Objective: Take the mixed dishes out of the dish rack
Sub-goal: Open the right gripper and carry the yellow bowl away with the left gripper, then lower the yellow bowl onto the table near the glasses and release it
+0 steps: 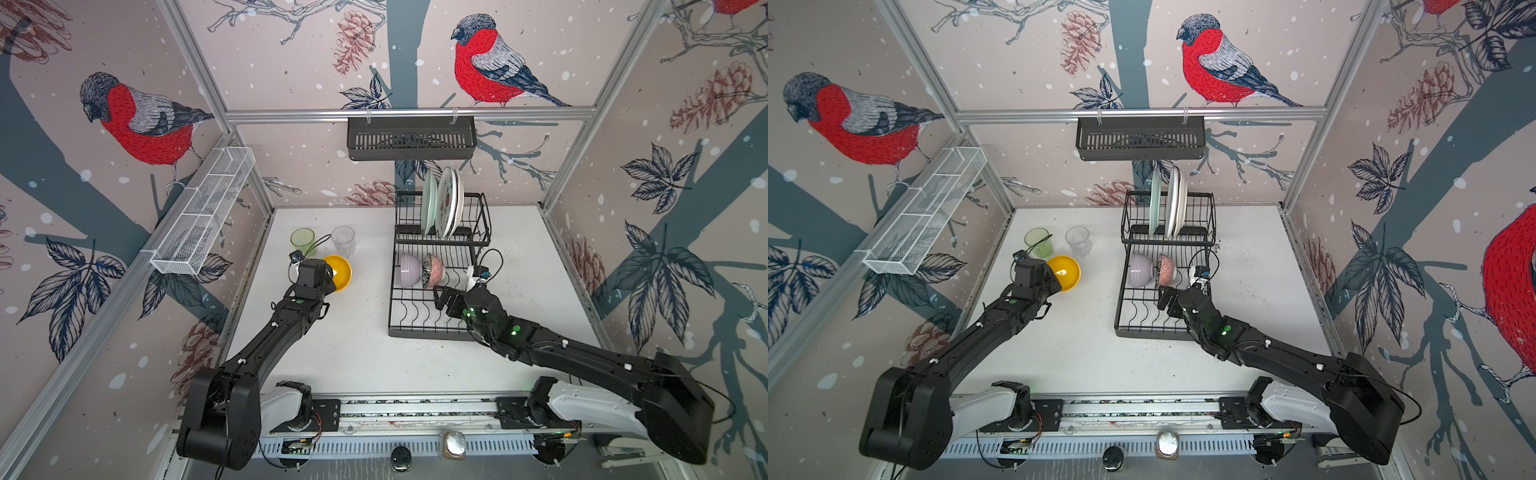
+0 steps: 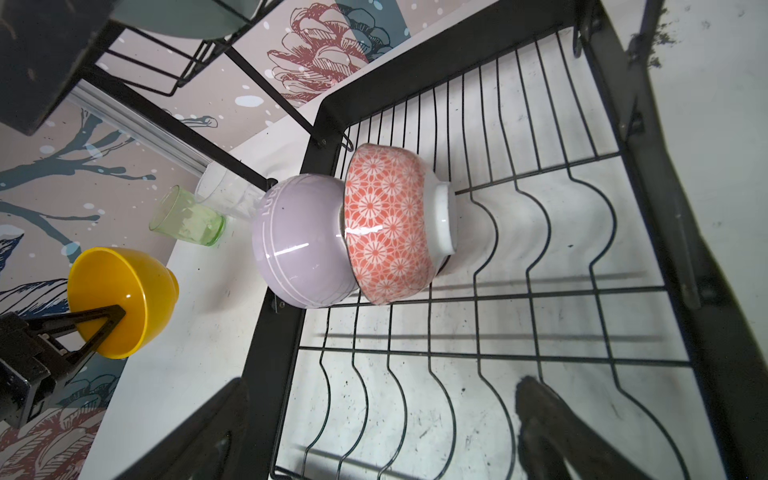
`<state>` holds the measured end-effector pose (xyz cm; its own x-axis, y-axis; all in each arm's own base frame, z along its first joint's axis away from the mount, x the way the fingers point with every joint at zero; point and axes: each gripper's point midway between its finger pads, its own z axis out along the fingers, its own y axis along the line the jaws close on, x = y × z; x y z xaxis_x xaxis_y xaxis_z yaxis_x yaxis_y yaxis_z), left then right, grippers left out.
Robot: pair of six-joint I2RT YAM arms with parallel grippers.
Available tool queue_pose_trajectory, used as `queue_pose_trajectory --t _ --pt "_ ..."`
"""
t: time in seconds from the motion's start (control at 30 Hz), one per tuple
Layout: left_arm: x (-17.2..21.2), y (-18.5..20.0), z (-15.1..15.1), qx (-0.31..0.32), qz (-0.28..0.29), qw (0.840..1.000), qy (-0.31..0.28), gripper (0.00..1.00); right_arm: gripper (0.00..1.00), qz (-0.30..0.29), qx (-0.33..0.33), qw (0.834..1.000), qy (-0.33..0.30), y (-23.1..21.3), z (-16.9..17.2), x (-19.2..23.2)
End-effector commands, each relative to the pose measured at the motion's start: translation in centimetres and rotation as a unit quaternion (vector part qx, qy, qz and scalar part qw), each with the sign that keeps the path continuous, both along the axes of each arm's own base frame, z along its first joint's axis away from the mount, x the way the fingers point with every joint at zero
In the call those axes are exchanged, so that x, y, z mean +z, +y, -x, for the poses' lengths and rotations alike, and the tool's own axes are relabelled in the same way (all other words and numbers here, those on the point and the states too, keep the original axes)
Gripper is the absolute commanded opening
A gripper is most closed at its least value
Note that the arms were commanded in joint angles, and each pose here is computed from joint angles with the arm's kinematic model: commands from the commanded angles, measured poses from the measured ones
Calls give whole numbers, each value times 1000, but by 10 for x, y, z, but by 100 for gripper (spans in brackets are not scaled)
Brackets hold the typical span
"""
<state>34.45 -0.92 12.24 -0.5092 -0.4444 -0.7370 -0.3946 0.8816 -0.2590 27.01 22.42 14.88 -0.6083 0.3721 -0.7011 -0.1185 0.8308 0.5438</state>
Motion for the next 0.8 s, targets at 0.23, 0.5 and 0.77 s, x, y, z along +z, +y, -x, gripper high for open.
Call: queue_pose_trajectory --t 0.23,0.5,0.77 --pt "-27 11 -9 25 11 999 35 14 99 -2 31 999 -11 -2 -3 8" --pt "-52 6 -15 15 16 997 73 18 100 -13 38 999 -8 -2 0 3" --pt "-61 9 -12 19 4 996 86 34 100 -10 31 999 -2 -8 -2 -1"
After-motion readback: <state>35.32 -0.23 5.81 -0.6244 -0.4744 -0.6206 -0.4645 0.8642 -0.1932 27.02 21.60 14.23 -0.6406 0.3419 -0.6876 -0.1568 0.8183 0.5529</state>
